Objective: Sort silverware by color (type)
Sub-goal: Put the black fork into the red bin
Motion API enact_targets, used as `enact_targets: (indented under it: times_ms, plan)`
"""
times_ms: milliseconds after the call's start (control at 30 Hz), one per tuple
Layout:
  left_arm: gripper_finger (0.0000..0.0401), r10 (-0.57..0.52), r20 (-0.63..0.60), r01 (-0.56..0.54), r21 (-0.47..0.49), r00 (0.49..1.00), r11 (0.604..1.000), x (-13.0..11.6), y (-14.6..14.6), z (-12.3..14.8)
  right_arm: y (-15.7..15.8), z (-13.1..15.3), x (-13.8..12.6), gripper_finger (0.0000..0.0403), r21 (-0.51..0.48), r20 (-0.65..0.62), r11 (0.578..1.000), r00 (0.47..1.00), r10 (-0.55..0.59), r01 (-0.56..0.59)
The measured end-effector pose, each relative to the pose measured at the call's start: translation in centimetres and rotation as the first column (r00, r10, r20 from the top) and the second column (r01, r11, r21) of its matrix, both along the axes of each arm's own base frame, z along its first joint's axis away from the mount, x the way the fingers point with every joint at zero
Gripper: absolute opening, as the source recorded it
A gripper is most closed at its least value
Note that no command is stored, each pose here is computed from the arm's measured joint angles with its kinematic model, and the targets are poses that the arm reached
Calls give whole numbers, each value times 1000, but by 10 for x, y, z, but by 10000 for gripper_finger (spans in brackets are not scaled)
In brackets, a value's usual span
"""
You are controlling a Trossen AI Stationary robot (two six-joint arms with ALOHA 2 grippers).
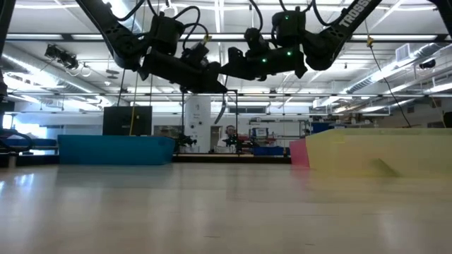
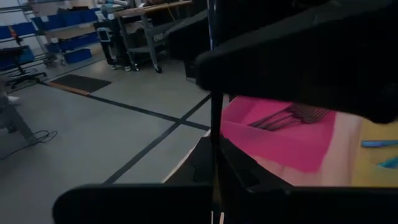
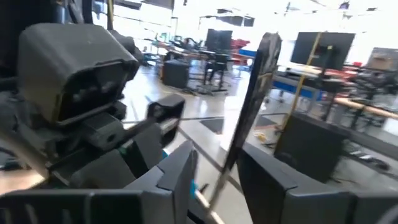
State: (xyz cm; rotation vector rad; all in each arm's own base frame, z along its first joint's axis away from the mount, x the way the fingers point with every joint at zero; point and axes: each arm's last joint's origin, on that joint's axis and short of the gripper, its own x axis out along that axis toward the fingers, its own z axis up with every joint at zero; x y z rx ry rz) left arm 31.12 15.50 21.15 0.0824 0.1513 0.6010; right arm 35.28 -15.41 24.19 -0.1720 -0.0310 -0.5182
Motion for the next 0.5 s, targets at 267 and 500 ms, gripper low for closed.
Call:
enact_targets:
  times_ms: [267,500]
  plan:
    - [9,-7,-27,7,28,1000,1000,1,-2,-1,-2,-1,-1,43,-15,-25,999,999,-30,29]
    - [9,-9,-34,10,31,999,999,1,-2,-1,-1,-3,-1,14,-34,-62,999,998,-23,21]
